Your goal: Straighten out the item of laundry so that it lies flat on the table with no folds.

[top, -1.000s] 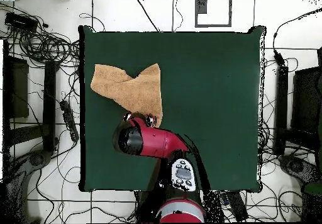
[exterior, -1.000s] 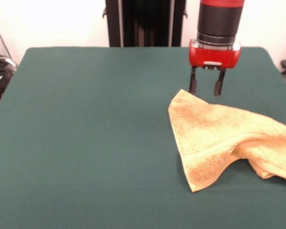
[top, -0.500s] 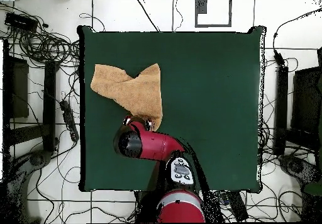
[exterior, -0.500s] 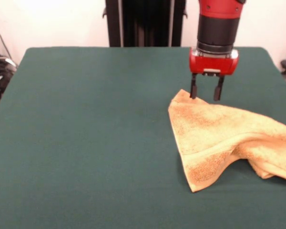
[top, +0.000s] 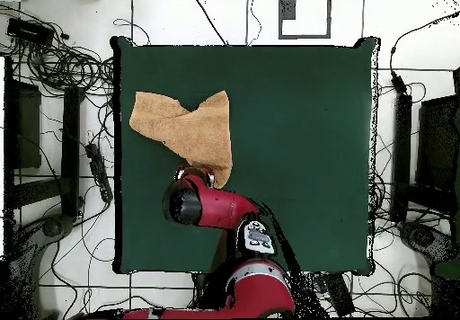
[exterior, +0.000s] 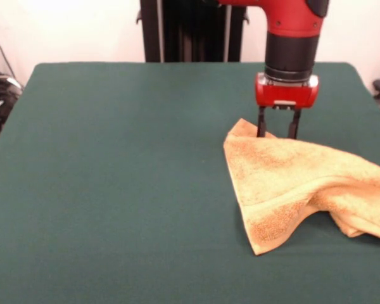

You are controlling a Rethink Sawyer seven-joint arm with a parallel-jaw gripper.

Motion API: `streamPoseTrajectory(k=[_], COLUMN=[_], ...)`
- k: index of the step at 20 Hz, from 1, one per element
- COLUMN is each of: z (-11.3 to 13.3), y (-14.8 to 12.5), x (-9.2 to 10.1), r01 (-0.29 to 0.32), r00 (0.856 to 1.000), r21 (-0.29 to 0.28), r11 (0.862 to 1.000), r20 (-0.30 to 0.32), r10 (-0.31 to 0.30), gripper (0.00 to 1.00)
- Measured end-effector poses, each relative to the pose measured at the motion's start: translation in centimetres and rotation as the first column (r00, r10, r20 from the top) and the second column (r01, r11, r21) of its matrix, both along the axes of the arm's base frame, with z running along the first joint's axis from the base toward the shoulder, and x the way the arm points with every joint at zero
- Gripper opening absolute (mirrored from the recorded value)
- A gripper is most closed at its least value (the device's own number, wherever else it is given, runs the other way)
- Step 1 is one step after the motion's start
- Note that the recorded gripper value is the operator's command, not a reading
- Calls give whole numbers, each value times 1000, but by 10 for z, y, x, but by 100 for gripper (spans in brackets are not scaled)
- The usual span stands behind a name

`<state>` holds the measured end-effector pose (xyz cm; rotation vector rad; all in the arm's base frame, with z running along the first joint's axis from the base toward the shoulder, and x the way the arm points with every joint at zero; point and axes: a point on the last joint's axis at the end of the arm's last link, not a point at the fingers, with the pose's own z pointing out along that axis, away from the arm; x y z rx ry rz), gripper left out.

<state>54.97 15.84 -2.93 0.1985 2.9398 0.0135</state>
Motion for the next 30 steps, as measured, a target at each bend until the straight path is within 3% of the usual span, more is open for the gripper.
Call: streamPoseTrajectory(k=[6,25,26,30], z=[-16,-16,-16,-15], y=[-4,-8,-8,-12], x=[-6,-3,-2,2], r01=[9,20,21,28], r00=[1000,1000,1000,999], r21=[0,6,5,4], r11=[1000,1000,1000,1000], r20=[-5,3,5,19], r10=[-9,-20,-21,-28], gripper=[100,100,0,0])
